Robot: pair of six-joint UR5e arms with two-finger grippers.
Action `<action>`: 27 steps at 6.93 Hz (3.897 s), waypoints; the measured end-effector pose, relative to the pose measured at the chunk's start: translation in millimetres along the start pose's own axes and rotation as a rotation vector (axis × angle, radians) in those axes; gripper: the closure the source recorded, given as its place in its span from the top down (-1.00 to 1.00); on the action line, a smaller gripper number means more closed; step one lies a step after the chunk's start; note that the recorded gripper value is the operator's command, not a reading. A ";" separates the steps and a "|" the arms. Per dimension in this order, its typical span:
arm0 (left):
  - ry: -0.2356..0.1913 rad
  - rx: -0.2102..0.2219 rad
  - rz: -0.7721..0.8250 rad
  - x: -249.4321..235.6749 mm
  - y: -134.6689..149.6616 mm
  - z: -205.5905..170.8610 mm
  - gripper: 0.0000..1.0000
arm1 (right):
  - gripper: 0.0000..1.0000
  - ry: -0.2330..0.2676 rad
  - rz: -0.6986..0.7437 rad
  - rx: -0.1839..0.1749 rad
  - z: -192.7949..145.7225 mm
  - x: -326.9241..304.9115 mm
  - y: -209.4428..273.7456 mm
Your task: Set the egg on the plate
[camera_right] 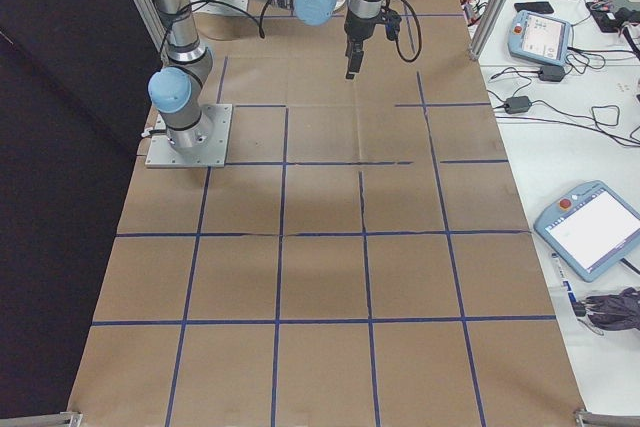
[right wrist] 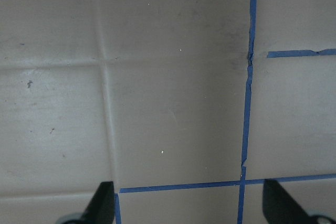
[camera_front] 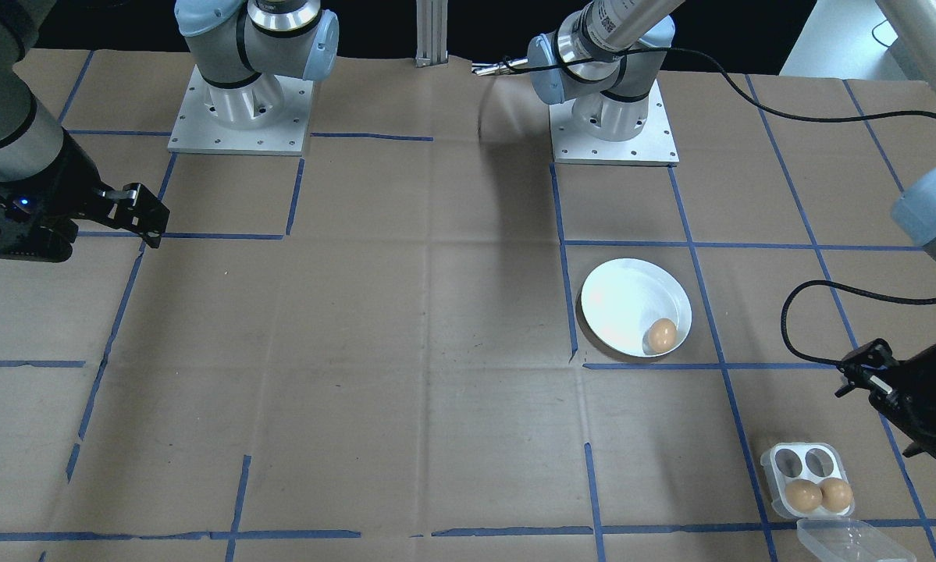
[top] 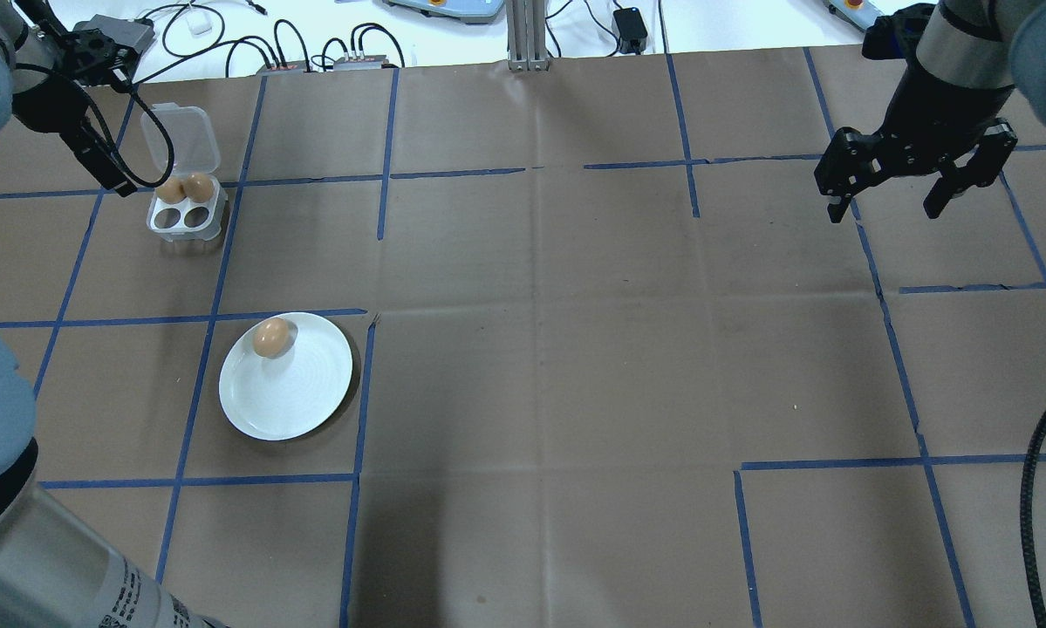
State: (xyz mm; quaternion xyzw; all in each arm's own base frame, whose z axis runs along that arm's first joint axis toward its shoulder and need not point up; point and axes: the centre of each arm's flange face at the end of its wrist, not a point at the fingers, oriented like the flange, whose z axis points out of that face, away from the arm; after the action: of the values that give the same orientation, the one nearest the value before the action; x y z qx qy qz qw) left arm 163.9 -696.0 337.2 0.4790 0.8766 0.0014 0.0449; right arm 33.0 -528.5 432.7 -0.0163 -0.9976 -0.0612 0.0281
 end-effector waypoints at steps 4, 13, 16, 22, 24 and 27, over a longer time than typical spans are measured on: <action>0.006 0.010 0.133 -51.0 -19.3 50.5 1.00 | 1.00 0.000 0.000 -0.001 0.1 0.0 0.0; 0.090 -0.002 0.176 -58.0 -24.0 131.9 0.78 | 1.00 0.000 0.000 0.000 0.0 0.0 0.0; 0.088 -0.005 0.172 -57.8 -25.2 134.1 0.29 | 1.00 0.000 0.000 0.000 0.0 0.0 0.0; 0.070 -0.009 0.157 -57.4 -26.7 127.2 -0.40 | 1.00 0.000 0.000 -0.001 0.1 0.0 0.1; 0.058 -0.010 0.146 -58.8 -26.7 119.4 -0.51 | 1.00 0.000 0.000 -0.001 0.1 0.0 0.1; 0.002 -0.016 0.120 -53.9 -22.1 61.8 -0.52 | 1.00 0.000 0.000 0.000 0.0 0.0 0.0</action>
State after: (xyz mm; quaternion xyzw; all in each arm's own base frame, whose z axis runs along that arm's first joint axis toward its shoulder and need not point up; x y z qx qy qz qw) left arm 179.3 -755.8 278.8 0.5302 0.8464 0.0114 0.0475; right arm 33.0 -528.5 432.7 -0.0164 -0.9976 -0.0614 0.0281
